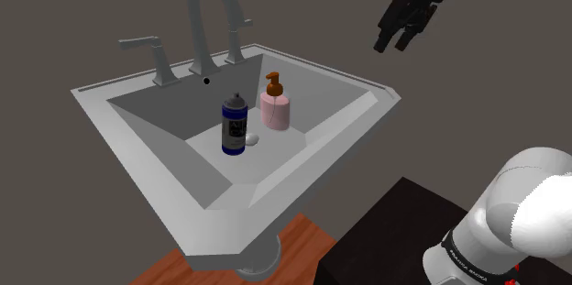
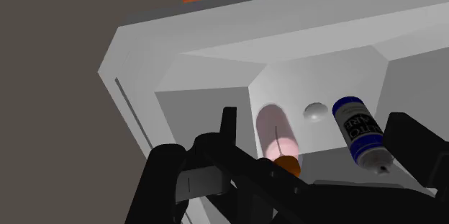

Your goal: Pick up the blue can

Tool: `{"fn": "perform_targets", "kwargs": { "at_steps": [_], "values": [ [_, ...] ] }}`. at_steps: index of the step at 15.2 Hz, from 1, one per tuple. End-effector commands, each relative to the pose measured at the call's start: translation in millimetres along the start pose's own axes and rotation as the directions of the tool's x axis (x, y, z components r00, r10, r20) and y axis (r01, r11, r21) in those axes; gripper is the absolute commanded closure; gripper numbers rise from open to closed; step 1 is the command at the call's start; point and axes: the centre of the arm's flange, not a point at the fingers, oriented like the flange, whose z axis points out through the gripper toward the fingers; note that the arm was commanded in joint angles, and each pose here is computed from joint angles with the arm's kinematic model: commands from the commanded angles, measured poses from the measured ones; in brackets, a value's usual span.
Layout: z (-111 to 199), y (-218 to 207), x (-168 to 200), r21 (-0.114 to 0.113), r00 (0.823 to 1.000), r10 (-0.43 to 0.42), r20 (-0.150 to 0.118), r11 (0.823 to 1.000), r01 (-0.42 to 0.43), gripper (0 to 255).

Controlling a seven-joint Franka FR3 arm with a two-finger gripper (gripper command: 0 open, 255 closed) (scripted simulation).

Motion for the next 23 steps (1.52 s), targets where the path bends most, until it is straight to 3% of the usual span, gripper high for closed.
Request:
{"fn": "perform_targets", "kwargs": {
  "at_steps": [1, 6, 12, 17, 23],
  "values": [
    [0, 0, 0, 0.000, 1.000, 0.000, 0.000, 1.000, 0.000, 0],
    [41, -61, 3, -0.076, 0.993, 0.026, -0.117, 0.996, -0.035, 0],
    [94, -130, 16, -0.160, 0.966, 0.044, -0.256, 0.983, -0.087, 0],
    [142, -183, 34, -0.224, 0.928, 0.048, -0.369, 0.965, -0.139, 0],
    [201, -240, 66, -0.288, 0.866, 0.040, -0.499, 0.934, -0.210, 0]
  ]
}}
